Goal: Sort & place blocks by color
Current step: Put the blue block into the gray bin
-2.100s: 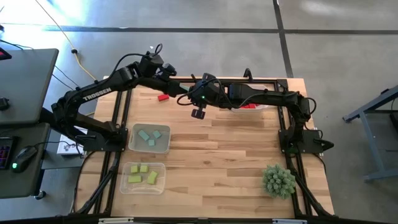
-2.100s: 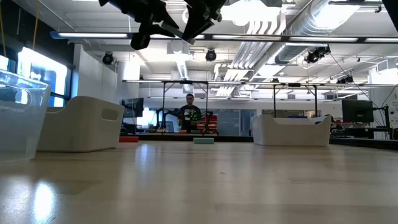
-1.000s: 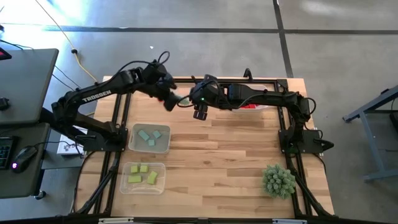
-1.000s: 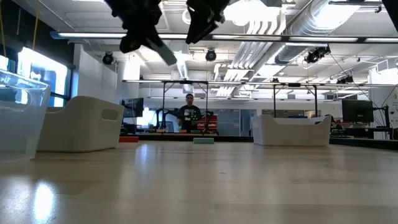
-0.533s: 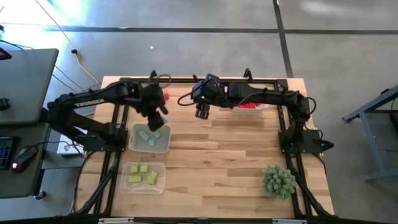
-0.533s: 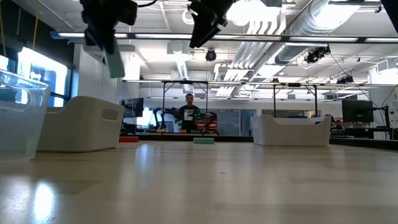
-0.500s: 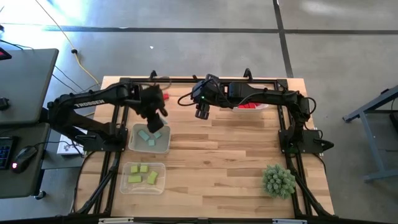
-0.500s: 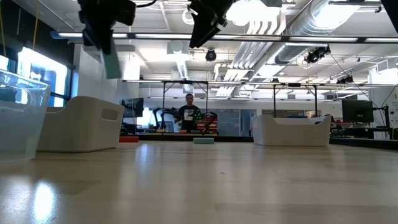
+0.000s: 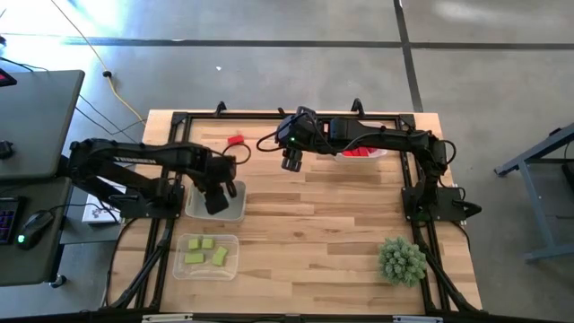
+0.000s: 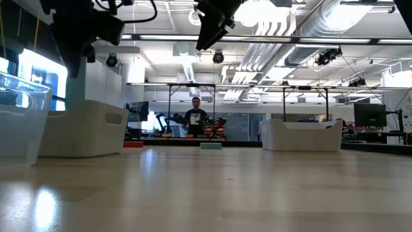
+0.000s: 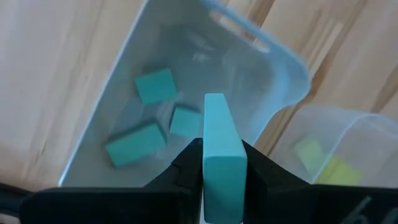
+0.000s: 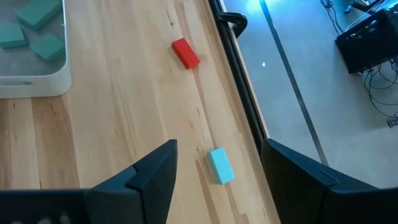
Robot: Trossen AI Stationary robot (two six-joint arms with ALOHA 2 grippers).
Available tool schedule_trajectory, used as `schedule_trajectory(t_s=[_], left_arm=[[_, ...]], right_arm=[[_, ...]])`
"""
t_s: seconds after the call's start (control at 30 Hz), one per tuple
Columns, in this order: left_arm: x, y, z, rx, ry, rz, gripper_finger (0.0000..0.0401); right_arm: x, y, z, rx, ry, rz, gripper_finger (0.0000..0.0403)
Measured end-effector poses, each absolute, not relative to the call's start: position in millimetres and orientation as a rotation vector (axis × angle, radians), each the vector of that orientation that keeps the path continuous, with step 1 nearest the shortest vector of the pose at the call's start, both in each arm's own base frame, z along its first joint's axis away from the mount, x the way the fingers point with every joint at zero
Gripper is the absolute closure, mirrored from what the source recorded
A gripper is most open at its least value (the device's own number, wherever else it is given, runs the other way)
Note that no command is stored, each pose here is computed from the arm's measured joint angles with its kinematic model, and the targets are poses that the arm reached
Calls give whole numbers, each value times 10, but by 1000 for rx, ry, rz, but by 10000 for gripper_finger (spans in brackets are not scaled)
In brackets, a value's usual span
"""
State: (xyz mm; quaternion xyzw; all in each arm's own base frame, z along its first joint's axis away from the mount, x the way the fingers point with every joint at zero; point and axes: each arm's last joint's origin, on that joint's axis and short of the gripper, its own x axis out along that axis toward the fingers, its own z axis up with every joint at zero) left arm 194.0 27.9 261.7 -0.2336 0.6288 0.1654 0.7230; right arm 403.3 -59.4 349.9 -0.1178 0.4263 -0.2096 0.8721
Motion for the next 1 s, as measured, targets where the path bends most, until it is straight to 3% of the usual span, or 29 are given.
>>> schedule_trajectory(t_s=[0.3,0.77,1.0], left_arm=[[1906,221,2484,-546,1429,395,340],[1881,213,2382,-643,1440,461,257],[1925,202,2483,-736,1405,452,258]], right_arm=[[4030,-594,3496,-246,895,-437,181],[4024,-593,3491,-248,904,-434,181],[4023,-593,3489,-254,907,-432,181]])
